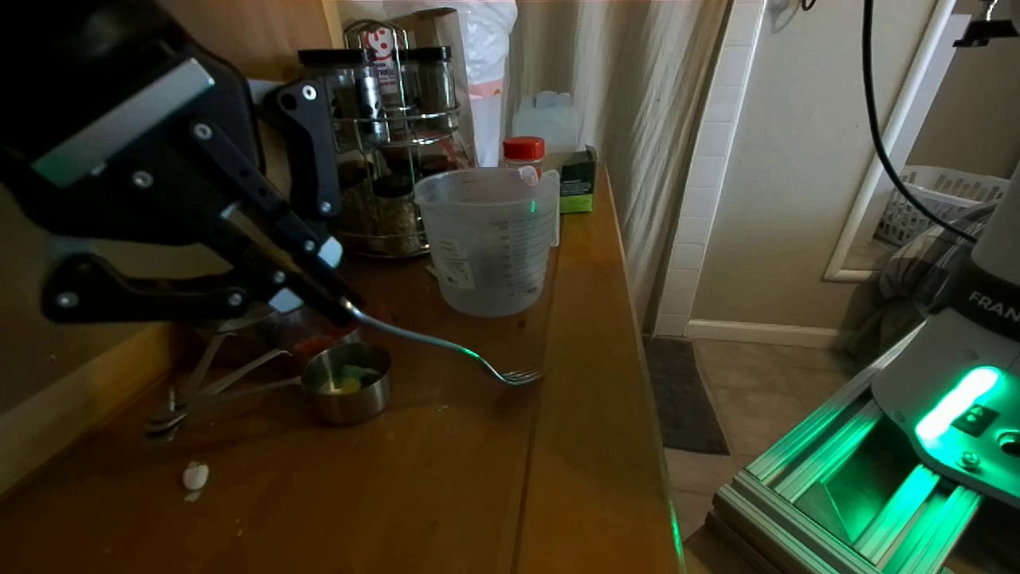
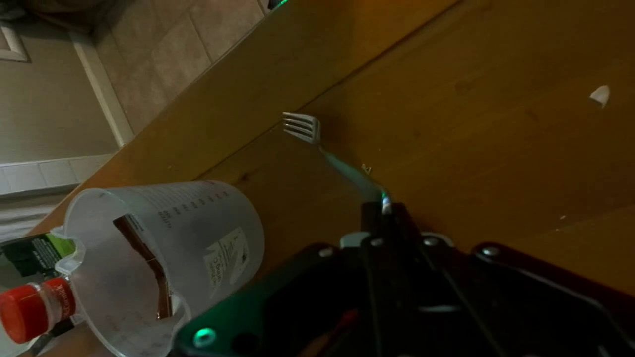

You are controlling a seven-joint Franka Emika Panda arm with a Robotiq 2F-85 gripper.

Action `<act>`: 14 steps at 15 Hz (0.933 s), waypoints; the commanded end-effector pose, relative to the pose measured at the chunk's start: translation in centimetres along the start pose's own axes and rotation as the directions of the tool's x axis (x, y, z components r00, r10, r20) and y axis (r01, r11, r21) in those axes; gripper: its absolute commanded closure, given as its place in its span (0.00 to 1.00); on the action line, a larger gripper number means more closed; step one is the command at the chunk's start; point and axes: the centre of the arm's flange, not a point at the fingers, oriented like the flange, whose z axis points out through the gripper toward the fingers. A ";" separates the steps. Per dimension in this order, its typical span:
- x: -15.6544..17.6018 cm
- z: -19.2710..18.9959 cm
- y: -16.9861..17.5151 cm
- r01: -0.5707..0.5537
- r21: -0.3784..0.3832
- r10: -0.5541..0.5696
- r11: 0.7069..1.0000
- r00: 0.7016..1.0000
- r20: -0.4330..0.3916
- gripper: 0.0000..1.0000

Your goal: Shift the fork to the counter

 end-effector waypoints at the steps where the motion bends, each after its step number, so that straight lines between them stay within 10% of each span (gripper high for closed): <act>1: 0.2 0.1 -3.5 -0.005 -0.073 0.006 0.997 1.000 0.002 0.98; 14: 3.2 -0.6 -8.0 0.002 -0.158 0.005 0.987 0.999 0.043 0.98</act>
